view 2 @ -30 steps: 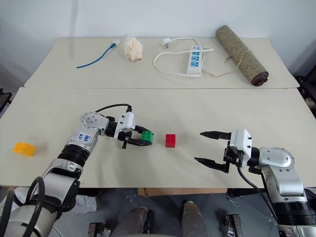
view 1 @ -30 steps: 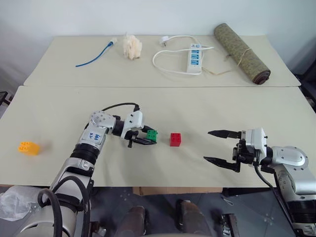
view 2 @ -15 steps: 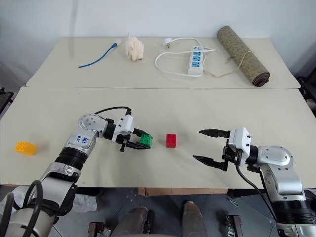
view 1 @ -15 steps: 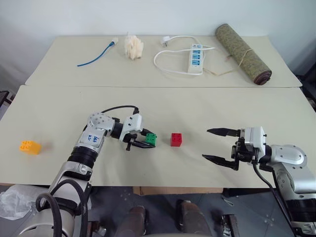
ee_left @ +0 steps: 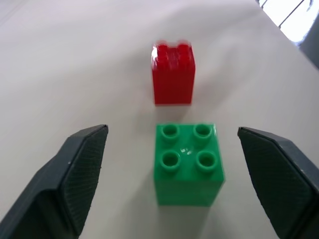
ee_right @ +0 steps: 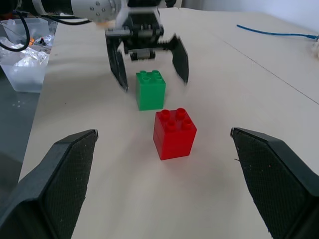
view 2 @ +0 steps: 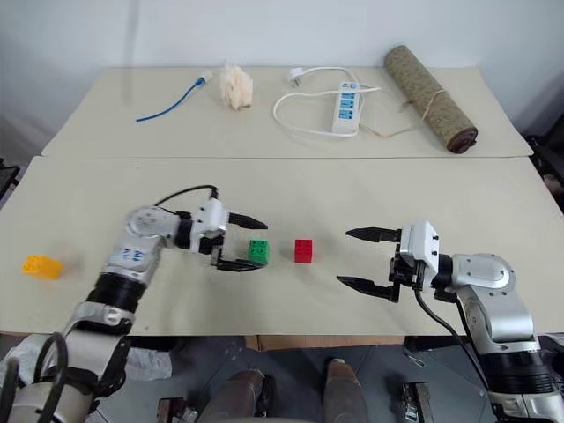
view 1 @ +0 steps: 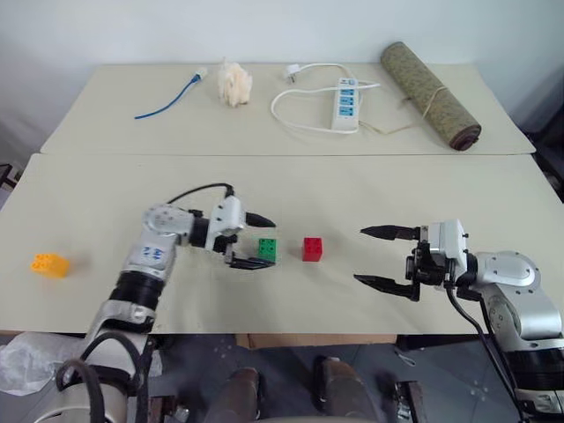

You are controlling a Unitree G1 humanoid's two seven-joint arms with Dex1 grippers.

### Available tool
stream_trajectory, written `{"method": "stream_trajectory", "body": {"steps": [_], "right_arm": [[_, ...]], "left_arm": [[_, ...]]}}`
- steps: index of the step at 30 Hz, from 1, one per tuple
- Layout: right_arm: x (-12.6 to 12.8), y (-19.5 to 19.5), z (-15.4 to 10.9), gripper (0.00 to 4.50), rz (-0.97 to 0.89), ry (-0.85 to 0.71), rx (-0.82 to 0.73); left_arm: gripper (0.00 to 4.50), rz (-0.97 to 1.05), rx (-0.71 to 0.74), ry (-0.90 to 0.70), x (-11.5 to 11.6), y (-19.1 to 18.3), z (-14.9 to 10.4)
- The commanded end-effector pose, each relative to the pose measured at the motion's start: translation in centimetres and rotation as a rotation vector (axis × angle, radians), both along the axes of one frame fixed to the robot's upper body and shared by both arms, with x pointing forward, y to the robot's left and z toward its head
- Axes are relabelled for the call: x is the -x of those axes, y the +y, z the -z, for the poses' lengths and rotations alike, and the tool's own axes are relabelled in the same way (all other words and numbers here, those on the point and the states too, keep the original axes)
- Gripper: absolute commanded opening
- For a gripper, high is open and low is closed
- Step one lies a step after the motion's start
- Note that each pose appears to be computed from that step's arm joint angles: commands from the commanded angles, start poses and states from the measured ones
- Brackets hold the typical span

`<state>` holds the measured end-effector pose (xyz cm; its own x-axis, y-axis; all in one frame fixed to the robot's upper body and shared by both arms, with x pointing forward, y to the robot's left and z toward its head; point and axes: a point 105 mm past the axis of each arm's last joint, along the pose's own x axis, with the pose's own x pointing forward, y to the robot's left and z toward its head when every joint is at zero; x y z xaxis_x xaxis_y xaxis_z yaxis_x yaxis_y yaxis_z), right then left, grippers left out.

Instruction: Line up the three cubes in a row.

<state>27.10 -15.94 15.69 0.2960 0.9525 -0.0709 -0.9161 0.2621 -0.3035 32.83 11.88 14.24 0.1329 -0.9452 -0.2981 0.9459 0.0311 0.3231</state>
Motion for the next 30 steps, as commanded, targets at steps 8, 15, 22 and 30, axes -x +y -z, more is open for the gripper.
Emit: {"method": "stream_trajectory", "body": {"steps": [8,15,22,30], "right_arm": [[0.6,3.4,-2.1,4.50,-0.182,-0.052,-0.096],[0.7,4.7,-1.7,4.50,-0.257,-0.056,-0.143],[1.2,5.7,-1.8,4.50,-0.343,-0.122,-0.153],[0.6,5.7,-2.1,4.50,-0.331,-0.159,-0.151]], "left_arm": [[4.27,-0.603,0.267,-0.164,6.8,11.3,-4.4],[4.39,-1.433,0.555,-0.301,14.1,21.3,-1.4],[4.39,-1.928,0.659,-0.195,22.7,25.4,5.7],[4.39,-2.013,0.685,-0.204,24.5,26.3,7.3]]}}
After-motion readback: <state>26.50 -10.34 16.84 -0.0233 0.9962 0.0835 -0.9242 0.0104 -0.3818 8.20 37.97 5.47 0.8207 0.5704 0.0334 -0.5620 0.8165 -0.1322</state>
